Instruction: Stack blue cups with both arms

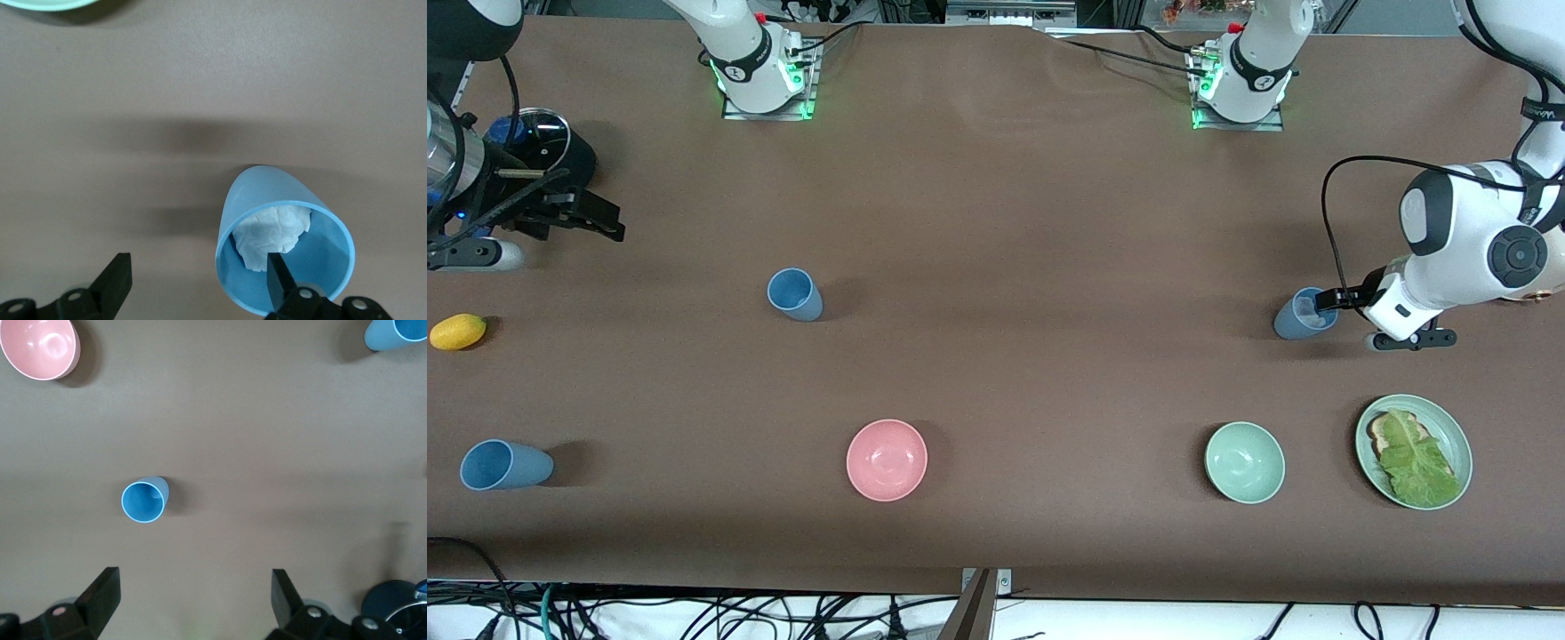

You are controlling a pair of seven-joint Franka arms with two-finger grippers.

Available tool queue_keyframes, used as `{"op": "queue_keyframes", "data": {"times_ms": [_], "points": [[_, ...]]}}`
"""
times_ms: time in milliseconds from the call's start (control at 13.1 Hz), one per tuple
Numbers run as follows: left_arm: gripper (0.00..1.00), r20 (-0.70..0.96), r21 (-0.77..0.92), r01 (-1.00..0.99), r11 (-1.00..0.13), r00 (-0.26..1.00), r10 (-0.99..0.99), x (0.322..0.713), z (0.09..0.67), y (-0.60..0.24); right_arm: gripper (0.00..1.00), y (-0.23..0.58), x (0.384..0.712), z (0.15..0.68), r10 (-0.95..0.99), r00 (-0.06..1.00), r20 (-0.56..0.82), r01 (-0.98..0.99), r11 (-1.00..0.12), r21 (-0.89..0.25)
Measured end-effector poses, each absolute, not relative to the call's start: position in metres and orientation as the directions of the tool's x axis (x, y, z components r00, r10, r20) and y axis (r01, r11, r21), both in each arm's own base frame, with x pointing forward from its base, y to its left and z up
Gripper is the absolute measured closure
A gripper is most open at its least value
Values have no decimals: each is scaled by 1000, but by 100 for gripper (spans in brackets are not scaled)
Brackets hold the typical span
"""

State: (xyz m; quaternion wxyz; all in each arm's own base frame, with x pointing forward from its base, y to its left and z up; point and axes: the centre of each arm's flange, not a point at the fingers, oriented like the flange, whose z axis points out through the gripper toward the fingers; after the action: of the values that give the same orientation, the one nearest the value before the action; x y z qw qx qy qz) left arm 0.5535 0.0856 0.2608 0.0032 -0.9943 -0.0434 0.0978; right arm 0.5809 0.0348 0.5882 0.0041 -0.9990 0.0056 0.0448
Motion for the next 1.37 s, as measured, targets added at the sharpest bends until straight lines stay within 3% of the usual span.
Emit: {"op": "queue_keyframes", "data": {"times_ms": [534,610,1143,1372], "points": [[91,-197,-8,76,-997,977,76,561,249,79,0,30,589,568,-20,992,-126,-20,-1000,-3],[99,-193,-2,76,-997,978,75,563,251,77,0,30,592,560,-21,990,-140,-21,-1000,-1],[99,-170,29,105,-994,980,99,583,271,69,0,45,603,530,4,983,-182,5,-1000,4],[99,-196,86,143,-986,973,124,597,292,21,0,54,605,526,20,984,-177,22,-1000,9]]}}
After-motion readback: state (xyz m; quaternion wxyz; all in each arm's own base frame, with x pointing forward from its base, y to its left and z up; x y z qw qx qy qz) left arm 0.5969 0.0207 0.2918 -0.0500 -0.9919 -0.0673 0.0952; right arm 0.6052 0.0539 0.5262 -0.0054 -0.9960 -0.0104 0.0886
